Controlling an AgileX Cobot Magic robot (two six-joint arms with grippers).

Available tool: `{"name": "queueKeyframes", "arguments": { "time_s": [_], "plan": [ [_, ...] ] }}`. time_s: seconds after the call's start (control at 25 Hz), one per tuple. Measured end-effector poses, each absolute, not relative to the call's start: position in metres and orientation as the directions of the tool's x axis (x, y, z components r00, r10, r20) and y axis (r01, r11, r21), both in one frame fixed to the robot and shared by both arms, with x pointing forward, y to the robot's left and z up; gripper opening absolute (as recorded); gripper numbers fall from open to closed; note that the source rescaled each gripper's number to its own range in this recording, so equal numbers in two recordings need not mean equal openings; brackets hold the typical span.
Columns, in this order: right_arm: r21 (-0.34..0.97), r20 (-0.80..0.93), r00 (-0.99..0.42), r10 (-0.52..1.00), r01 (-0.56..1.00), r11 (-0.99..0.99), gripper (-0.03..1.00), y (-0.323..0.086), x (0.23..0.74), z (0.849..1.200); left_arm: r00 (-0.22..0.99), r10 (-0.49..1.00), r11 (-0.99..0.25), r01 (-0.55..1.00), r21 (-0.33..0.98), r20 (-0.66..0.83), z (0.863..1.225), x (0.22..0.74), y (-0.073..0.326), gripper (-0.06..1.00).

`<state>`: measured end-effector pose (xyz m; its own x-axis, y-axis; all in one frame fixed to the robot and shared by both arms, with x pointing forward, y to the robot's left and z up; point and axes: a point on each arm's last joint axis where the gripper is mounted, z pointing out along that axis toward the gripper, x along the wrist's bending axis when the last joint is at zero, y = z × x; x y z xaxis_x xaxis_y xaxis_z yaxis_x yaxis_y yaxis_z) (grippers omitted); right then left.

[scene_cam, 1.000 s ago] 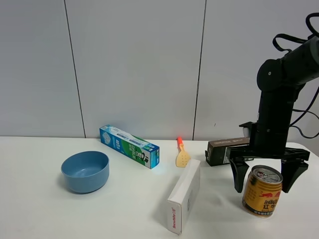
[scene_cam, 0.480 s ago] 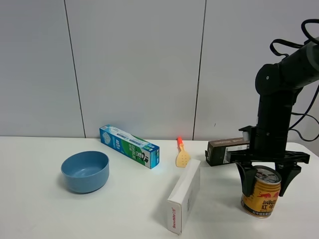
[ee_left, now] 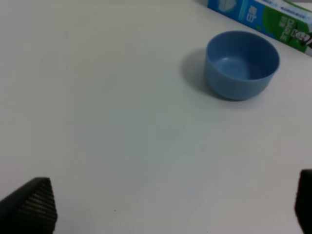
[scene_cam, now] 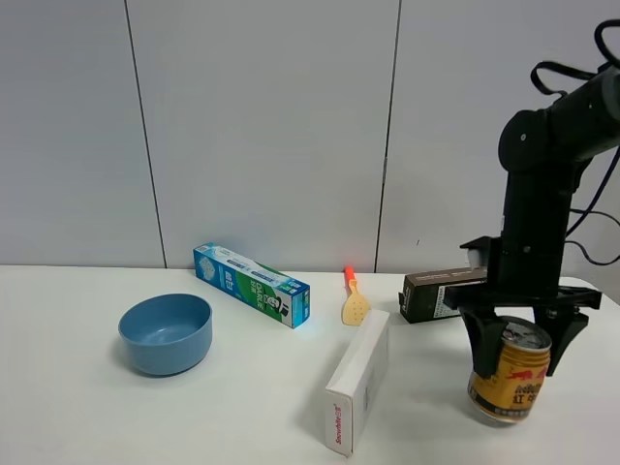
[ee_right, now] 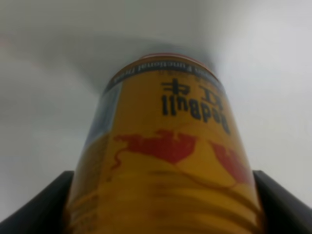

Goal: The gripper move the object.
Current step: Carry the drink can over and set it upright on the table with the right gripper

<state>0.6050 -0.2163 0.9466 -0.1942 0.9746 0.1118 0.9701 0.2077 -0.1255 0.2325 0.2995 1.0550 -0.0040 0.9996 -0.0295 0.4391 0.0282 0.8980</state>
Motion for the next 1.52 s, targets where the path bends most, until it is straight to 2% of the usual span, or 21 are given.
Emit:
{"name": "queueKeyframes", "arguments": {
  "time_s": [0.16, 0.36, 0.52, 0.68, 0.84, 1.0, 1.28, 1.52],
  "plan": [
    [0.075, 0.204, -0.253, 0.946, 0.967, 0.243, 0.00, -0.204, 0.611, 1.006, -0.004, 1.000, 0.028, 0.439, 0.898, -0.029, 1.055, 0.232, 0.299, 1.00],
    [0.304, 0.249, -0.465, 0.849, 0.870, 0.388, 0.00, -0.161, 0.597, 1.075, -0.004, 1.000, 0.028, 0.439, 0.898, -0.029, 1.055, 0.232, 0.299, 1.00],
    [0.400, 0.228, -0.629, 0.743, 0.756, 0.517, 0.00, -0.103, 0.572, 1.107, -0.004, 1.000, 0.028, 0.439, 0.898, -0.029, 1.055, 0.232, 0.299, 1.00],
    [0.446, 0.203, -0.745, 0.636, 0.649, 0.617, 0.00, -0.040, 0.540, 1.122, -0.004, 1.000, 0.028, 0.439, 0.898, -0.029, 1.055, 0.232, 0.299, 1.00],
    [0.456, 0.156, -0.786, 0.598, 0.595, 0.663, 0.00, 0.010, 0.522, 1.121, -0.004, 1.000, 0.028, 0.439, 0.898, -0.029, 1.055, 0.232, 0.299, 1.00],
    [0.437, 0.114, -0.783, 0.612, 0.593, 0.677, 0.00, 0.039, 0.532, 1.100, -0.004, 1.000, 0.028, 0.439, 0.898, -0.029, 1.055, 0.232, 0.299, 1.00],
    [0.324, 0.050, -0.765, 0.642, 0.620, 0.714, 0.00, 0.056, 0.556, 1.037, -0.004, 1.000, 0.028, 0.439, 0.898, -0.029, 1.055, 0.232, 0.299, 1.00],
    [0.289, 0.046, -0.761, 0.647, 0.630, 0.720, 0.00, 0.059, 0.560, 1.020, -0.004, 1.000, 0.028, 0.439, 0.898, -0.029, 1.055, 0.232, 0.299, 1.00]
  ]
}}
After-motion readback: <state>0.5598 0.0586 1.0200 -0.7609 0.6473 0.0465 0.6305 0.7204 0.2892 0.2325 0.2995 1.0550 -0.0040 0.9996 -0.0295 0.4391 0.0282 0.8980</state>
